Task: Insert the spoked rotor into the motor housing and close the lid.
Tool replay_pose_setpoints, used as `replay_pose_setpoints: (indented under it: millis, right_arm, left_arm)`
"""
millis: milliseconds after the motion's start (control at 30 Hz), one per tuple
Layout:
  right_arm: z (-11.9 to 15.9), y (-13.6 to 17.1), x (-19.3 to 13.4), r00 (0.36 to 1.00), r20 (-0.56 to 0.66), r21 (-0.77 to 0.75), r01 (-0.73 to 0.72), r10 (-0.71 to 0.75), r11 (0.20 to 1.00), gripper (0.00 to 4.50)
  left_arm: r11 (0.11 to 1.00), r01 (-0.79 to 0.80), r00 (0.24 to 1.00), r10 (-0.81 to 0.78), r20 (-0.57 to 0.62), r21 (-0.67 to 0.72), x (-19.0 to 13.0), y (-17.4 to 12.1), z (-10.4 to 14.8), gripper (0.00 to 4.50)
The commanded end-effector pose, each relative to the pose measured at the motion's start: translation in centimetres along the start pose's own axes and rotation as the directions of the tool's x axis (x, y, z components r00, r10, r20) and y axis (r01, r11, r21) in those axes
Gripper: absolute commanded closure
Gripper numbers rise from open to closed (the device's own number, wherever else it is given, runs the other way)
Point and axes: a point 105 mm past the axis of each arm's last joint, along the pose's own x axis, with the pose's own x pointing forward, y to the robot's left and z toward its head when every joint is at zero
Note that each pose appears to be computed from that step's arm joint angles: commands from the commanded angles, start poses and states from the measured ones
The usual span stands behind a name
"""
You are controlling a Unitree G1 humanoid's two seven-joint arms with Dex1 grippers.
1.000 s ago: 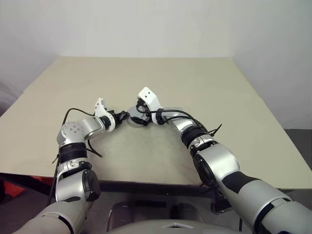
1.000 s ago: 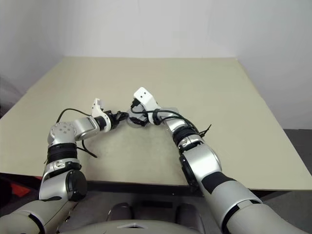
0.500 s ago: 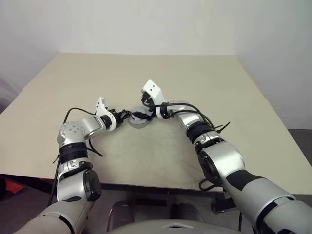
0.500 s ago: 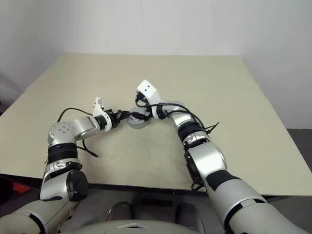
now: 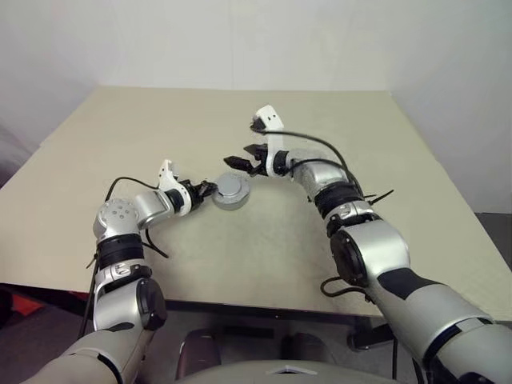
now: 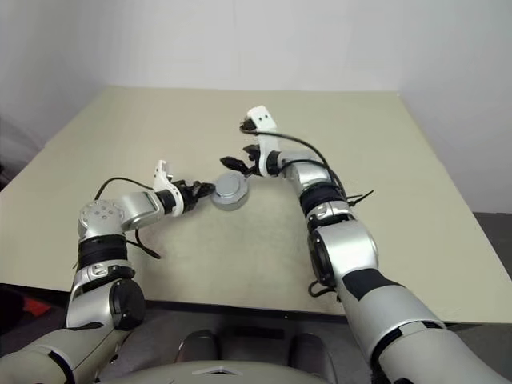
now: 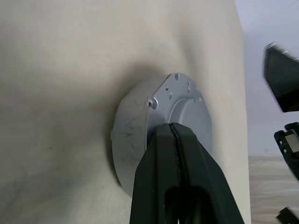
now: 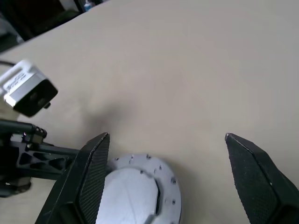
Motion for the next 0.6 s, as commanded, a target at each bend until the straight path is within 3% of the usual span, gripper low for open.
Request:
replay_pose_setpoints:
  millis: [33, 167, 400, 600]
  right_arm:
    - [0.1, 0.2, -1.0, 0.997, -0.04, 0.171, -0.058, 0.065, 0.984, 0.04]
    - [-1.8, -0.3, -2.7, 0.983, -0.137, 0.301, -0.073, 0.118, 0.951, 0.04]
    - [-5.3, -2.3, -3.8, 0.973, -0.228, 0.4, 0.066, 0.029, 0.914, 0.04]
    - [-7.5, -0.5, -2.2, 0.968, -0.241, 0.498, 0.06, 0.072, 0.865, 0.04]
  left_arm:
    - [1.0, 0.008, 0.999, -0.007, -0.047, 0.01, 0.4, -0.4, -1.0, 4.5]
    - [1.0, 0.009, 0.999, -0.009, -0.043, 0.014, 0.4, -0.4, -1.0, 4.5]
    - [1.0, 0.008, 0.999, -0.008, -0.037, 0.021, 0.3, -0.4, -0.9, 4.5]
    - [1.0, -0.002, 1.0, 0.002, -0.025, 0.031, 0.0, -0.3, -0.7, 4.5]
